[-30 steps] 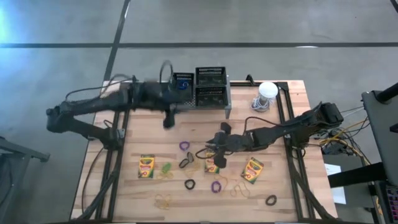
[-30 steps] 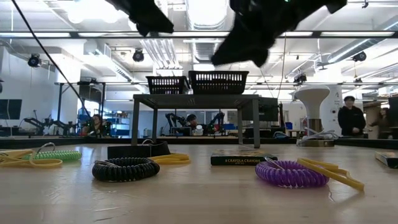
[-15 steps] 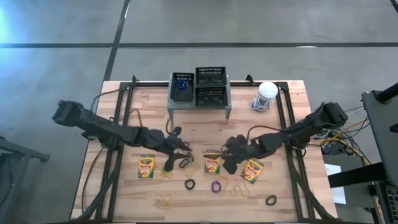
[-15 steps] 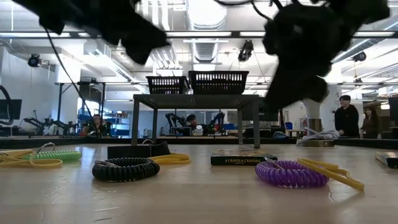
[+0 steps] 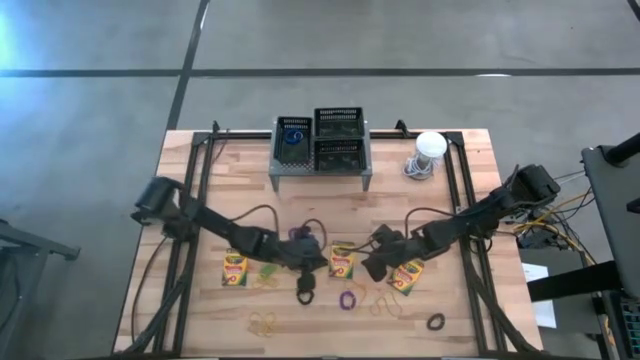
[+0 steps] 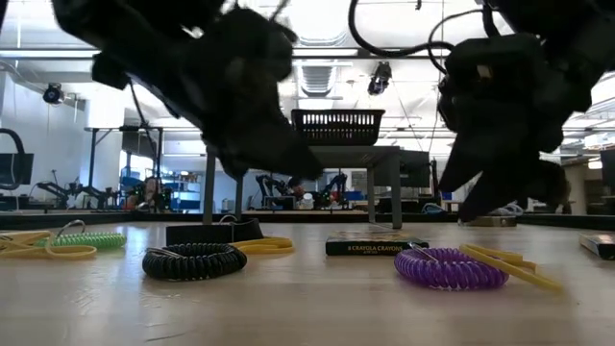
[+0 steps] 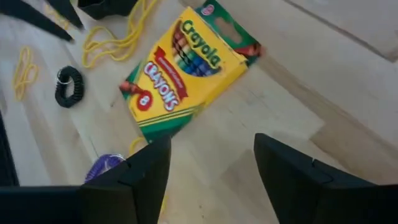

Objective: Pick & Place Office Desk Supplies
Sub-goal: Put the crayon boxes into the bottom black bin on the shelf

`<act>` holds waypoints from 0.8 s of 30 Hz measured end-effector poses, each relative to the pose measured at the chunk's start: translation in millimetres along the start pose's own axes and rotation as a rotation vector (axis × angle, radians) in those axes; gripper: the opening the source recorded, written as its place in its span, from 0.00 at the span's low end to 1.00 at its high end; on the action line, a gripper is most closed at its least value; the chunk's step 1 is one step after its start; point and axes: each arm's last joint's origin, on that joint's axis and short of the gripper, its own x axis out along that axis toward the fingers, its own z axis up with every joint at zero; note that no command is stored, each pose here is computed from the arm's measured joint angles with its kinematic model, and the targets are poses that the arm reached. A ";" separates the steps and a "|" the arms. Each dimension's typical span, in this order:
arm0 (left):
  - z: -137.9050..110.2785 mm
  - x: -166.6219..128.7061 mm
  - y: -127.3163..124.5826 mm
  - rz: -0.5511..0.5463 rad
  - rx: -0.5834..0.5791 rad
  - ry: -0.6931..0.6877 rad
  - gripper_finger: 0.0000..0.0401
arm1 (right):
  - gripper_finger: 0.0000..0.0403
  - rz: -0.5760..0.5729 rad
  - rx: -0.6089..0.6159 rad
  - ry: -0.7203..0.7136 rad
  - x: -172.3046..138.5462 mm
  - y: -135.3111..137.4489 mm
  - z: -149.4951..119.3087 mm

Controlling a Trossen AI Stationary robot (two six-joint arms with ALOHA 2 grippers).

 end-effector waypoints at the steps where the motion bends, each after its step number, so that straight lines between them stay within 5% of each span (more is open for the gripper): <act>1: 1.4 5.5 -0.3 0.005 -0.002 0.014 0.05 | 0.57 0.015 0.014 -0.006 0.6 -1.4 -0.4; 12: 0.1 26.3 13.9 0.010 -0.170 0.197 0.01 | 0.57 0.115 0.160 -0.072 9.9 -11.6 -1.0; 24: -4.2 27.0 15.2 -0.003 -0.173 0.204 0.01 | 0.56 0.078 0.212 -0.049 34.7 -10.4 -5.0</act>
